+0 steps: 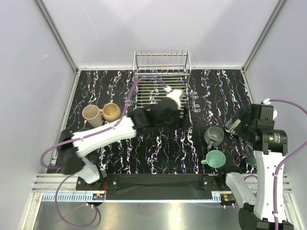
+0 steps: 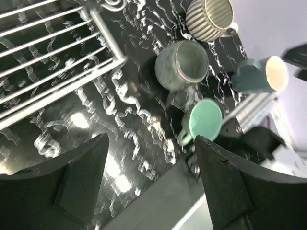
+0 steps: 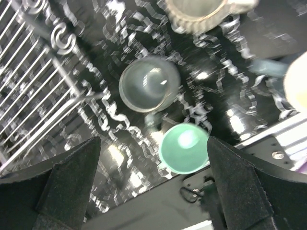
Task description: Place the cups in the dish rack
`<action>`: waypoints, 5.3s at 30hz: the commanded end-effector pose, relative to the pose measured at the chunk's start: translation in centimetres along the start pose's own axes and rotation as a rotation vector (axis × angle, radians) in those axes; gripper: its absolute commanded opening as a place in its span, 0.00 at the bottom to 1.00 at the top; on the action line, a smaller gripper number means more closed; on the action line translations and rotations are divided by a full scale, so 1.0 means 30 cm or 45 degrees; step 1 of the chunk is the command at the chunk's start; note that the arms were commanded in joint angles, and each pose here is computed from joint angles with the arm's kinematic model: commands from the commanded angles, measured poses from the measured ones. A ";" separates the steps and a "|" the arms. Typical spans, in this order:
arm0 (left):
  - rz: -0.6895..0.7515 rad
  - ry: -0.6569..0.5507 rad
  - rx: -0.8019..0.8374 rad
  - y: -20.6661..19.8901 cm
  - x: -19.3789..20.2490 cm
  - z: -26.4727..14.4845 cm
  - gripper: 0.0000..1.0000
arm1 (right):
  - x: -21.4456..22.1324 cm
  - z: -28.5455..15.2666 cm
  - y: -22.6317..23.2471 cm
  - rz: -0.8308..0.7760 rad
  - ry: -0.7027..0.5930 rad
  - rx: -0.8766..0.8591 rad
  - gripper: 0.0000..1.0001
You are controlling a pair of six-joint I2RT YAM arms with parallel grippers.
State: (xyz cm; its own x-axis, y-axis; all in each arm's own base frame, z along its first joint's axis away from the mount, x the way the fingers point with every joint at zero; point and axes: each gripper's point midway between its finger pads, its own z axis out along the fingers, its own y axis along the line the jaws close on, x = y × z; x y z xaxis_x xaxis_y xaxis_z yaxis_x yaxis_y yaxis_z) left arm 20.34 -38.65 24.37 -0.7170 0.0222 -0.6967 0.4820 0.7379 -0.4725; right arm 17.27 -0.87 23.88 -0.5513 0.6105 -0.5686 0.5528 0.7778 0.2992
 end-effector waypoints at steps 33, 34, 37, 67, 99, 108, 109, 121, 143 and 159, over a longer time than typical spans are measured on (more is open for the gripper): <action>0.133 0.066 -0.252 -0.152 0.188 0.725 0.62 | -0.115 -0.094 -0.029 -0.007 -0.198 0.065 1.00; 0.136 0.071 -0.251 -0.150 0.193 0.727 0.59 | -0.110 -0.095 -0.028 -0.006 -0.200 0.054 1.00; 0.146 0.081 -0.247 -0.149 0.207 0.738 0.55 | -0.102 -0.091 -0.025 -0.013 -0.193 0.040 1.00; -0.014 -0.168 0.013 -0.192 -0.236 0.305 0.00 | -0.051 -0.194 0.157 -0.218 -0.123 -0.417 1.00; -0.792 -0.986 0.351 0.271 -0.341 -0.603 0.00 | 0.389 -0.309 0.798 -0.198 0.506 -1.753 0.95; -1.069 -0.984 0.498 0.297 -0.289 -0.581 0.00 | 0.523 -0.367 0.915 -0.208 0.534 -1.943 0.84; -1.084 -0.973 0.494 0.303 -0.279 -0.570 0.00 | 0.531 -0.373 0.930 -0.212 0.531 -1.956 0.81; -1.198 -0.928 0.585 0.304 -0.241 -0.545 0.00 | 0.582 -0.368 0.999 -0.175 0.487 -1.998 0.68; -1.256 -0.888 0.659 0.302 -0.209 -0.512 0.00 | 0.605 -0.313 1.063 -0.065 0.490 -1.987 0.30; -1.267 -0.795 0.228 0.477 -0.037 -0.430 0.83 | 0.515 -0.163 1.023 -0.123 0.204 -1.610 0.00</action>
State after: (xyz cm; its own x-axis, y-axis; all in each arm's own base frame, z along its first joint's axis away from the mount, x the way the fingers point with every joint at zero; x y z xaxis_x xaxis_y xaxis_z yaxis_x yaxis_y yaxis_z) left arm 22.08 -20.07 24.46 -0.4805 -0.8718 -0.0949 -0.0569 0.1390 -0.9887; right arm 20.42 34.63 24.88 -0.7960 0.4042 -0.4506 -0.3595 0.2832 0.8891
